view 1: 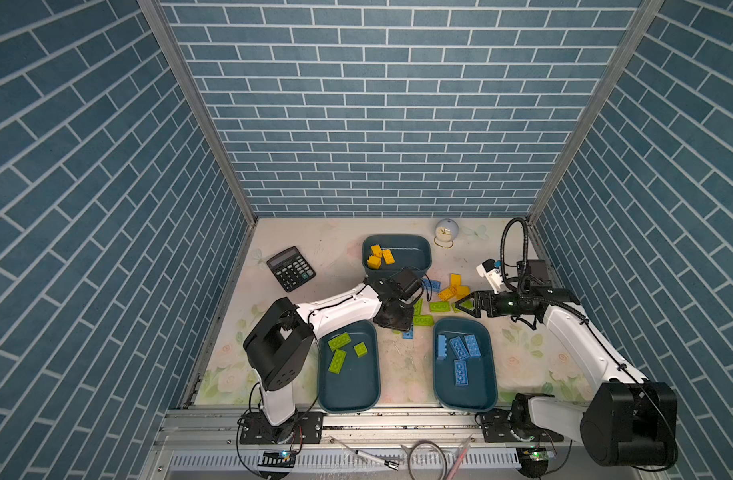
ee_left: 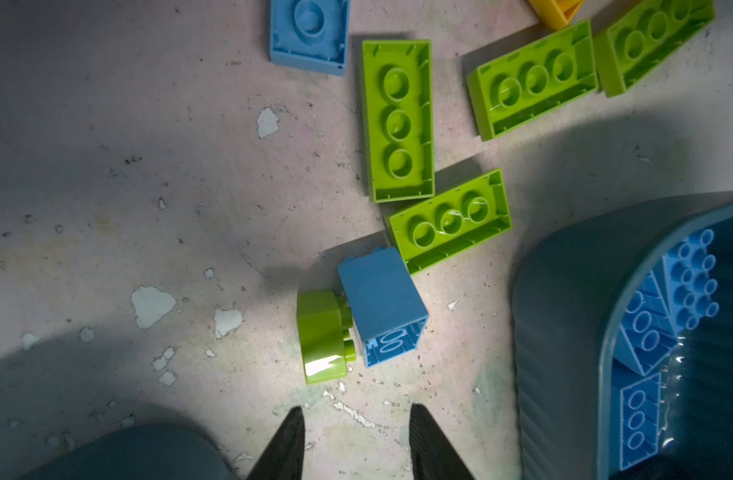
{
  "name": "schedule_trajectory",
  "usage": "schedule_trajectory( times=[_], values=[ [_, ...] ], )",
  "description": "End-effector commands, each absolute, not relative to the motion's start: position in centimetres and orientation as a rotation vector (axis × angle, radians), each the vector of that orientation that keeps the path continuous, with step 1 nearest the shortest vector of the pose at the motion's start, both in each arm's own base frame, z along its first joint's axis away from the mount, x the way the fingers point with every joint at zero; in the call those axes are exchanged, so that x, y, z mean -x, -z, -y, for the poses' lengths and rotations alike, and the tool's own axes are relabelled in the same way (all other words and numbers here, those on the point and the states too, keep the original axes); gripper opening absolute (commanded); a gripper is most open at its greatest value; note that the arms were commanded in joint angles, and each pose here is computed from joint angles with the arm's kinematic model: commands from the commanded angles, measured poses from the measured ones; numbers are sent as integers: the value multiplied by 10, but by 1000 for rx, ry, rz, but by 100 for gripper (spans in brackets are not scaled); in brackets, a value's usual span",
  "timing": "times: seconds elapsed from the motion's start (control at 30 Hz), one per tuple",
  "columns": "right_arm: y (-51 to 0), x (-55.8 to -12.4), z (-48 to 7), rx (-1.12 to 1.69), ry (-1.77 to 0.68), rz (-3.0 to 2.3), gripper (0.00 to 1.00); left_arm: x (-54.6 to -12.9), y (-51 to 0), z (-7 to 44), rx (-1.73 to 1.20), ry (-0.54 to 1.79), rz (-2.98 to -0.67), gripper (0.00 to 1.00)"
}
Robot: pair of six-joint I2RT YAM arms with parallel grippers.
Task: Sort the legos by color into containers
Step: 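Move the left gripper back over the pile, then grasp the lime-green 2x2 brick beside the blue brick with the left gripper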
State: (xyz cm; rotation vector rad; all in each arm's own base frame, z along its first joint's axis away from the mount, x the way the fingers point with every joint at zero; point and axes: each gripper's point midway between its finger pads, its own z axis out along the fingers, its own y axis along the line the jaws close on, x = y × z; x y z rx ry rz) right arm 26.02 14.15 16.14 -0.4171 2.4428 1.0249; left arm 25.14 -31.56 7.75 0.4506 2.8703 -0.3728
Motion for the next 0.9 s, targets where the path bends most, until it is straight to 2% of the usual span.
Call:
schedule_trajectory(
  times=[0.0, 0.5, 0.87],
  values=[
    [-161, -252, -142, 433, -1030, -2444, 97, -250, -62, 306, -477, 278, -2892, 41],
    [-159, -250, -141, 438, -1020, -2451, 97, -256, -33, 309, -557, 207, -2917, 39],
    [-158, -251, -141, 439, -1019, -2453, 97, -271, -24, 311, -534, 196, -2916, 41]
  ],
)
